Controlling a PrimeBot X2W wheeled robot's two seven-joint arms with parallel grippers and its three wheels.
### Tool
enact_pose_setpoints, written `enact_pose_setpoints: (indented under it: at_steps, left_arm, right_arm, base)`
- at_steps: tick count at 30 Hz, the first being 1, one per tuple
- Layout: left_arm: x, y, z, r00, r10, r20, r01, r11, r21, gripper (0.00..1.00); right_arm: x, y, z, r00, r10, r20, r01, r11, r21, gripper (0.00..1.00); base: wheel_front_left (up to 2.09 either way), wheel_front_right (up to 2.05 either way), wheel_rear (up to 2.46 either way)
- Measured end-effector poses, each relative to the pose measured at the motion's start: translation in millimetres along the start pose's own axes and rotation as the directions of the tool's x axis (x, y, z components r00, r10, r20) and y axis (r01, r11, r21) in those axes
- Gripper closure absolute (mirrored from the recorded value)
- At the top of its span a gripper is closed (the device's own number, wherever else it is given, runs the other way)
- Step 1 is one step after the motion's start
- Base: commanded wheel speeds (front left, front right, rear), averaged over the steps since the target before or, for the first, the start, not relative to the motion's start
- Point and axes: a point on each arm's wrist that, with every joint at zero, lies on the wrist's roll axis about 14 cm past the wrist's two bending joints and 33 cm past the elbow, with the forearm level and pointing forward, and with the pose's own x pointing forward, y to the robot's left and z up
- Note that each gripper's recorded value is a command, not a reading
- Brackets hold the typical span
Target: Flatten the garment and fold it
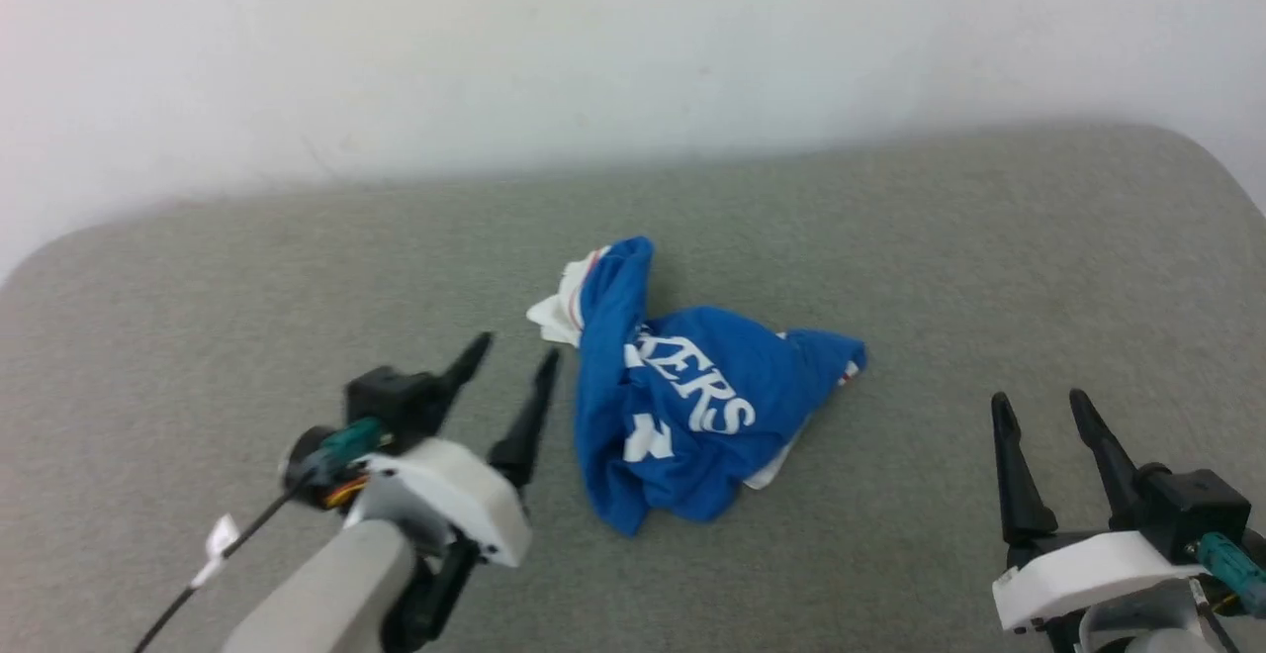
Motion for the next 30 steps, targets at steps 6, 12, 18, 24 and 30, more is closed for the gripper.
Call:
enact_pose_setpoints:
  at_steps: [6,12,18,24,30]
  left_arm:
    - [-55,49,37,0.964,0.219,0.148,-0.221,0.975,-0.001,0.0]
    - [-107,60,46,0.909,0.338,0.242,-0.341,0.939,-0.031,0.0]
    - [-130,54,33,0.897,0.369,0.246,-0.379,0.925,-0.007,0.0]
    - [-132,53,25,0.898,0.369,0.238,-0.385,0.923,0.023,0.0]
    - [-130,56,22,0.895,0.379,0.234,-0.393,0.919,0.012,0.0]
  right_arm:
    - [4,31,8,0.995,0.096,0.029,-0.097,0.995,0.004,0.0]
    - [4,58,6,0.984,0.176,0.022,-0.176,0.984,0.001,0.0]
    - [2,68,2,0.978,0.208,0.009,-0.208,0.978,0.003,0.0]
    - [3,69,-5,0.977,0.213,-0.013,-0.212,0.977,0.006,0.0]
    - [8,72,-26,0.967,0.22,-0.131,-0.221,0.975,0.008,0.0]
  base:
    - [0.0,0.0,0.0]
    - [0.0,0.0,0.0]
    - [0.0,0.0,0.0]
    - [0.0,0.0,0.0]
    - [0.0,0.0,0.0]
